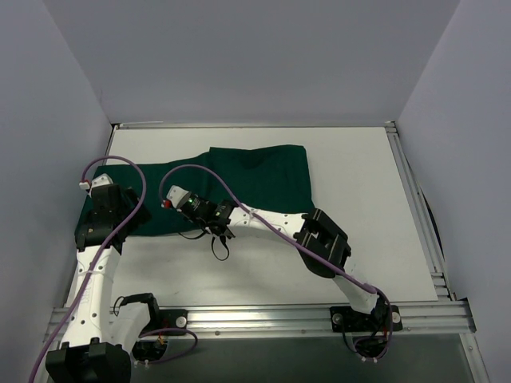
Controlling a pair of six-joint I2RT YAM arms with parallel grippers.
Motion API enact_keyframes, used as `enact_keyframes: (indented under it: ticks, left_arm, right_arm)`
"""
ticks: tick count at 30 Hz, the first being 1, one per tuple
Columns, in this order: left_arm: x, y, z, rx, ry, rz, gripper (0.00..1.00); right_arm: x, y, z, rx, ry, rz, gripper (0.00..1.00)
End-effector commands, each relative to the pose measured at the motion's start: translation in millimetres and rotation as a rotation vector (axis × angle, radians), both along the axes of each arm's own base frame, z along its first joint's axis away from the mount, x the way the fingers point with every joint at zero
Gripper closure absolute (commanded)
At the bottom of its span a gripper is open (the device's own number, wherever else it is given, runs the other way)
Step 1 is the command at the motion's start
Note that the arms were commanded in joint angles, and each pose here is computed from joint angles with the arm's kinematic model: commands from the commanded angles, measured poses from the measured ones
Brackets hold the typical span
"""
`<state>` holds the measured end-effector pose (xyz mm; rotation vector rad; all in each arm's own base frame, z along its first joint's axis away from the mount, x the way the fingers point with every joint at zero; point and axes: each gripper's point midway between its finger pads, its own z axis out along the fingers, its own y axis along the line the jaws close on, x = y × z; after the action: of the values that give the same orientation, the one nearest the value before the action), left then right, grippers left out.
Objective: Open and lay out the surgical kit
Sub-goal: Open the surgical kit at the center of the board.
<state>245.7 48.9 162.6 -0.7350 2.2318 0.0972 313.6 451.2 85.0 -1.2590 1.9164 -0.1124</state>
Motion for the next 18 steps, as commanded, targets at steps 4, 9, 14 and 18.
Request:
enact_keyframes:
  ticks: [4, 9, 14, 18]
  left_arm:
    - [9.8, -0.3, 8.2, 0.012, -0.048, -0.013, 0.06]
    - [9.8, -0.3, 8.2, 0.012, -0.048, -0.013, 0.06]
    - [9.5, 0.3, 7.3, 0.013, -0.043, -0.011, 0.06]
    - [8.4, 2.0, 6.4, 0.019, -0.035, -0.003, 0.06]
  right_arm:
    - [15.2, -15.0, 60.8, 0.131, -0.026, -0.075, 1.0]
    - [40.9, -44.9, 81.4, 0.219, -0.026, -0.188, 1.0]
    - [69.5, -98.5, 97.5, 0.263, -0.068, -0.352, 1.0]
    - [102.4, -179.4, 101.9, 0.233, -0.124, -0.559, 1.0]
